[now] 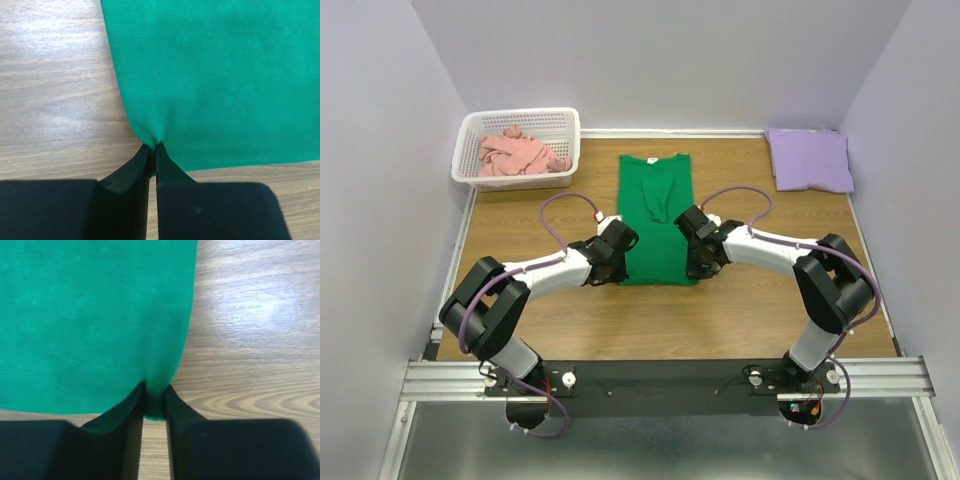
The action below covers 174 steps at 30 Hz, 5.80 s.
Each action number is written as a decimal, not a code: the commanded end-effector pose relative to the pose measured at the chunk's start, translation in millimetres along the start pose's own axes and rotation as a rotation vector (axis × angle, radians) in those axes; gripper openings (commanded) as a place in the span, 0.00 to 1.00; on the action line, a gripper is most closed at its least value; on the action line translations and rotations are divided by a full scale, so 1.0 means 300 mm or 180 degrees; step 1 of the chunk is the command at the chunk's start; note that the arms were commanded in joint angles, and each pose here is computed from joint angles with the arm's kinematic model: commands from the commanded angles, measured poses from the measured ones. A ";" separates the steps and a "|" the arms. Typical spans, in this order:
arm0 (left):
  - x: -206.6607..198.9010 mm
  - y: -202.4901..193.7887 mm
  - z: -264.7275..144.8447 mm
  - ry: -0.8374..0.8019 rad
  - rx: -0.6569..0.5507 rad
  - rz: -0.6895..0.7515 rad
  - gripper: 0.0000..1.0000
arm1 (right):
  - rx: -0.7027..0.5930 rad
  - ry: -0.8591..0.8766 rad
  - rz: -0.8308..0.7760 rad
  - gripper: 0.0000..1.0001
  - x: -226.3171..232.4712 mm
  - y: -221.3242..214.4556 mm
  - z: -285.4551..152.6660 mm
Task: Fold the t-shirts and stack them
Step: Fold the tshirt
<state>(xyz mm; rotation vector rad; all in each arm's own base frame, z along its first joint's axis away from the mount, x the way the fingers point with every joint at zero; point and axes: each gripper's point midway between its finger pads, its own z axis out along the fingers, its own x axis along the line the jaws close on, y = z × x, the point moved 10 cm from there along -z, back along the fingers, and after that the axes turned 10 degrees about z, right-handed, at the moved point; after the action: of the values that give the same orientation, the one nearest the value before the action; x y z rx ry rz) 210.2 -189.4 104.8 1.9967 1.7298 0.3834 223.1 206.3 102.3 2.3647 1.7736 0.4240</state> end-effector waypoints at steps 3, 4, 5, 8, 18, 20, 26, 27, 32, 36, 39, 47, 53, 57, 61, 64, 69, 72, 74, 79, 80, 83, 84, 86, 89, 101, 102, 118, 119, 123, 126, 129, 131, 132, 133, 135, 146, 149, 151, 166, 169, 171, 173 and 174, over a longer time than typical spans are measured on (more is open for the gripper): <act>0.035 -0.126 -0.010 0.0103 0.0580 0.0144 0.06 | 0.0618 -0.0927 -0.0303 0.15 -0.194 -0.179 0.138; 0.033 -0.129 -0.011 0.0083 0.0597 0.0143 0.06 | 0.0642 -0.0934 -0.0338 0.08 -0.199 -0.184 0.139; 0.031 -0.133 -0.013 0.0052 0.0625 0.0145 0.05 | 0.0653 -0.0922 -0.0344 0.04 -0.202 -0.184 0.135; 0.027 -0.148 -0.040 -0.0057 0.0727 0.0195 0.05 | 0.0760 -0.0836 -0.0383 0.00 -0.217 -0.199 0.107; -0.048 -0.288 -0.305 -0.0756 0.1216 0.0399 0.02 | 0.1462 -0.0479 -0.0555 0.01 -0.294 -0.264 -0.185; -0.073 -0.321 -0.347 -0.0926 0.1334 0.0520 0.01 | 0.1307 -0.0329 -0.0584 0.01 -0.297 -0.246 -0.253; -0.093 -0.355 -0.400 -0.1069 0.1475 0.0543 0.00 | 0.1208 -0.0290 -0.0739 0.01 -0.279 -0.194 -0.377; -0.103 -0.329 -0.417 -0.1120 0.1375 0.0523 0.00 | 0.1125 -0.0267 -0.0768 0.00 -0.261 -0.173 -0.392; -0.063 -0.167 -0.408 -0.0921 0.0997 0.0381 0.00 | 0.0823 -0.0068 -0.0882 0.00 -0.116 -0.022 -0.438; 0.009 -0.036 -0.366 -0.0812 0.0657 0.0302 0.00 | 0.0596 0.0055 -0.1022 0.01 -0.034 0.103 -0.438; 0.028 0.050 -0.337 -0.0745 0.0521 0.0365 0.00 | 0.0453 0.0200 -0.1028 0.01 0.021 0.186 -0.447; 0.056 0.234 -0.252 -0.0684 0.0262 0.0369 0.00 | 0.0407 0.0382 -0.0967 0.01 0.074 0.360 -0.374; 0.072 0.379 -0.222 -0.0501 0.0034 0.0390 0.00 | 0.0349 0.0506 -0.0875 0.00 0.059 0.455 -0.343; 0.074 0.436 -0.217 -0.0470 -0.0031 0.0367 0.00 | 0.0303 0.0577 -0.0867 0.00 0.077 0.499 -0.336; 0.073 0.411 -0.236 -0.0566 -0.0047 0.0306 0.00 | 0.0362 0.0649 -0.0862 0.01 0.075 0.486 -0.341; 0.080 0.399 -0.237 -0.0531 -0.0109 0.0257 0.00 | 0.0275 0.0634 -0.0868 0.01 0.071 0.493 -0.347; 0.081 0.449 -0.211 -0.0442 -0.0194 0.0261 0.00 | 0.0119 0.0647 -0.0840 0.01 0.097 0.549 -0.343; 0.072 0.507 -0.234 -0.0395 -0.0394 0.0270 0.00 | 0.0059 0.0663 -0.0840 0.00 0.110 0.572 -0.343; 0.071 0.508 -0.257 -0.0427 -0.0386 0.0282 0.00 | 0.0095 0.0721 -0.0842 0.01 0.102 0.557 -0.359; 0.087 0.421 -0.314 -0.0540 -0.0356 0.0197 0.00 | 0.0236 0.0772 -0.0825 0.01 0.035 0.467 -0.386; 0.083 0.401 -0.325 -0.0645 -0.0321 0.0194 0.00 | 0.0264 0.0788 -0.0821 0.01 0.023 0.450 -0.393; 0.075 0.312 -0.363 -0.0859 -0.0217 0.0199 0.00 | 0.0472 0.0866 -0.0797 0.00 -0.035 0.359 -0.405; 0.071 0.267 -0.382 -0.0919 -0.0183 0.0179 0.00 | 0.0608 0.0853 -0.0788 0.01 -0.063 0.315 -0.388; 0.047 0.206 -0.404 -0.1101 -0.0082 0.0237 0.00 | 0.0678 0.0961 -0.0747 0.01 -0.096 0.262 -0.421; 0.033 0.093 -0.421 -0.1247 0.0148 0.0221 0.00 | 0.0947 0.1016 -0.0673 0.00 -0.148 0.171 -0.419; -0.027 -0.278 -0.578 -0.1962 0.0989 0.0005 0.00 | 0.1781 0.1237 -0.0647 0.01 -0.288 -0.110 -0.508; -0.027 -0.275 -0.590 -0.1991 0.0945 -0.0009 0.00 | 0.1779 0.1229 -0.0661 0.00 -0.293 -0.114 -0.513; 0.052 0.215 -0.320 -0.0789 -0.0152 -0.0102 0.00 | 0.1072 0.1262 -0.0940 0.01 -0.021 0.288 -0.366; 0.068 0.249 -0.295 -0.0758 -0.0235 -0.0147 0.00 | 0.1063 0.1275 -0.0940 0.01 -0.016 0.309 -0.347; 0.086 0.294 -0.176 -0.0671 -0.0151 -0.0059 0.00 | 0.1070 0.1266 -0.0851 0.00 0.002 0.403 -0.250; 0.108 0.293 -0.064 -0.0566 -0.0009 -0.0041 0.00 | 0.1117 0.1228 -0.0773 0.01 0.011 0.433 -0.157; 0.119 0.317 -0.025 -0.0519 -0.0076 -0.0044 0.00 | 0.1118 0.1180 -0.0659 0.01 0.005 0.444 -0.100; 0.116 0.344 -0.018 -0.0478 -0.0183 -0.0051 0.00 | 0.1078 0.1164 -0.0572 0.00 -0.003 0.454 -0.069; 0.114 0.356 -0.018 -0.0478 -0.0220 -0.0041 0.00 | 0.1073 0.1152 -0.0554 0.01 -0.006 0.456 -0.058; 0.110 0.371 -0.017 -0.0490 -0.0247 -0.0036 0.00 | 0.1052 0.1143 -0.0539 0.01 -0.008 0.459 -0.049; 0.105 0.384 -0.012 -0.0523 -0.0280 -0.0020 0.00 | 0.1032 0.1109 -0.0523 0.01 -0.011 0.458 -0.039; 0.099 0.409 -0.048 -0.0584 -0.0504 -0.0047 0.70 | 0.0428 0.0727 -0.0425 0.50 -0.046 0.488 -0.097; 0.098 0.433 -0.113 -0.0611 -0.0713 -0.0079 0.88 | 0.0133 0.0743 -0.0404 0.59 -0.045 0.509 -0.160; 0.102 0.447 -0.181 -0.0597 -0.0915 -0.0091 0.88 | -0.0165 0.0847 -0.0430 0.61 -0.042 0.526 -0.239; 0.105 0.229 -0.207 -0.0772 -0.1088 -0.0139 0.87 | -0.0224 0.1830 -0.1275 0.59 0.048 0.406 -0.257; 0.127 0.249 -0.174 -0.0675 -0.1248 -0.0084 0.94 | -0.0346 0.1601 -0.1238 0.61 0.024 0.443 -0.202; 0.143 0.286 -0.156 -0.0631 -0.1394 0.0054 0.96 | -0.0319 0.1560 -0.1258 0.61 0.011 0.462 -0.167; 0.161 0.336 -0.120 -0.0572 -0.1427 0.0246 0.98 | -0.0344 0.1533 -0.1251 0.69 -0.011 0.483 -0.139; 0.160 0.350 -0.108 -0.0604 -0.1411 0.0344 0.98 | -0.0343 0.1562 -0.1224 0.71 -0.027 0.498 -0.119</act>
<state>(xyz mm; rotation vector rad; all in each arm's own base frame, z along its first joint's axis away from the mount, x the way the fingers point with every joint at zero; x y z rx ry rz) 256.4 -147.0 173.2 1.7424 1.4389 0.4114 328.6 167.4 192.4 1.9373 2.3060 1.0640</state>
